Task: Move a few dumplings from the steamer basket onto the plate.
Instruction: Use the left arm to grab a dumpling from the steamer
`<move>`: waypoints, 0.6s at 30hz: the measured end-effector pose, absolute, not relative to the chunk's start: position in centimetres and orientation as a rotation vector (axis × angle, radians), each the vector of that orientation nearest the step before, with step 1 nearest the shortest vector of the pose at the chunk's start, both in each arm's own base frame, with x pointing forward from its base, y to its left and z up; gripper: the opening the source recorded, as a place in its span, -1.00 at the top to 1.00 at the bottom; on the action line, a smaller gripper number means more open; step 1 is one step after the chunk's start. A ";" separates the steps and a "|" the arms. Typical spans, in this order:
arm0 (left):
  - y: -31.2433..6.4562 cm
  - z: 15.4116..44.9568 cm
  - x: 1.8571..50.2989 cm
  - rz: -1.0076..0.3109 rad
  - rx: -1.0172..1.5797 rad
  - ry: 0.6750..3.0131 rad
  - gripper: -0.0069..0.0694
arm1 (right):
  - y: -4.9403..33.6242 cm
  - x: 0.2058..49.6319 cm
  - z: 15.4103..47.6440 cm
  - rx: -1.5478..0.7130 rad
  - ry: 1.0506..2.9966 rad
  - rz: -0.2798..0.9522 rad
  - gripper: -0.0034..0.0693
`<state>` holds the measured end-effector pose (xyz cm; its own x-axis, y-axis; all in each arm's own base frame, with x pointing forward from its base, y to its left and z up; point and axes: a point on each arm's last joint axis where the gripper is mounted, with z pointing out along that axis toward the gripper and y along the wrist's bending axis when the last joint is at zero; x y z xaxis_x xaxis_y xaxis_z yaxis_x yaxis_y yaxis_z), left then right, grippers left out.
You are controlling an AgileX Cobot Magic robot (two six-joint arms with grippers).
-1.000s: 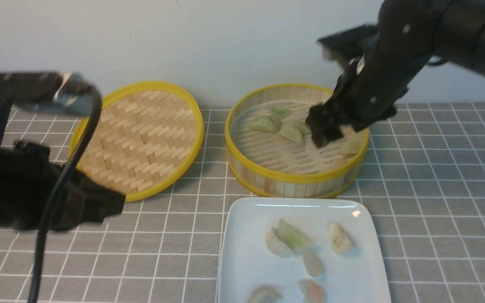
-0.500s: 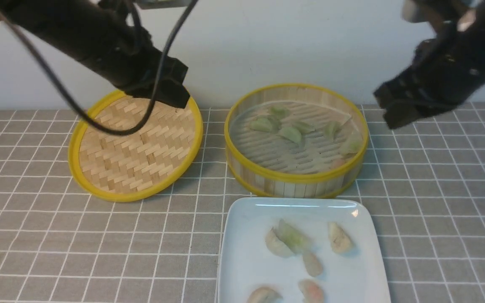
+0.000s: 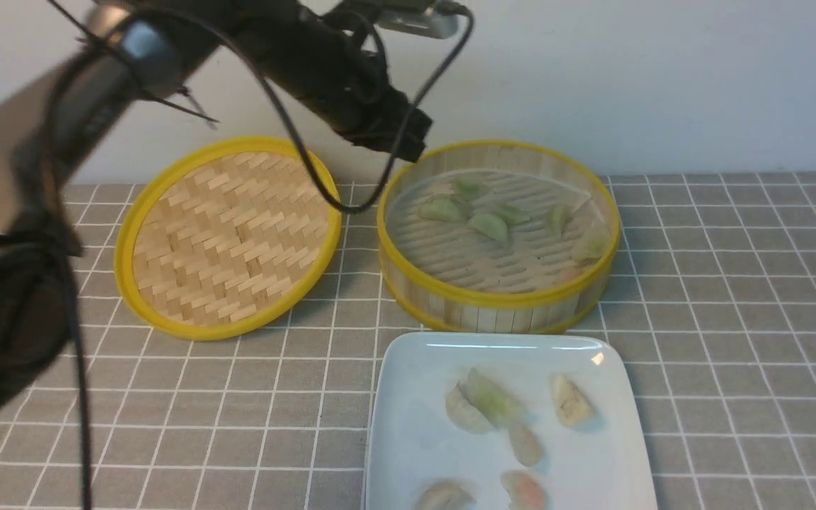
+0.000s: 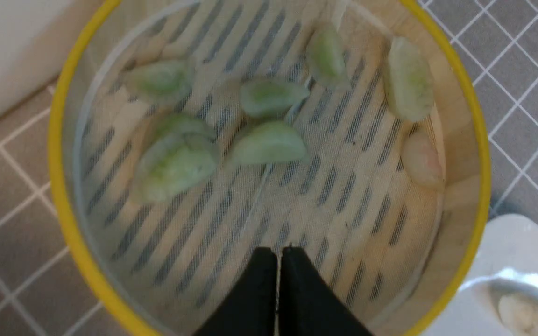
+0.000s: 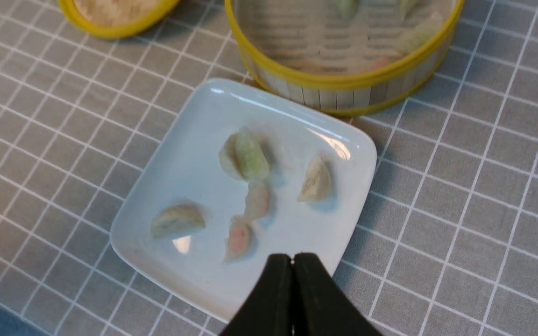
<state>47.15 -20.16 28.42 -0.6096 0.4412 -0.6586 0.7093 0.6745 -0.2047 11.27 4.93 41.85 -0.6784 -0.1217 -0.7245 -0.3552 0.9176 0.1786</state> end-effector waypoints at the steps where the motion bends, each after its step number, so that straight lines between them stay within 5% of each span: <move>1: -20.3 28.3 47.2 -0.613 0.886 2.310 0.83 | 4.8 11.0 42.0 -0.330 2.299 0.395 0.95; 11: -22.8 22.1 49.8 -0.487 1.008 2.263 0.82 | 3.6 8.4 42.8 -0.217 2.236 0.372 0.95; 18: -22.5 20.0 50.3 -0.411 1.041 2.300 0.52 | 3.4 8.3 42.8 -0.209 2.233 0.358 0.95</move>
<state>50.28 -22.50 19.95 -0.5305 0.5829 -0.6154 0.7600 0.6486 -0.0409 8.33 3.43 42.81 -0.6302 -0.0283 -0.7759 -0.2692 0.9453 0.1842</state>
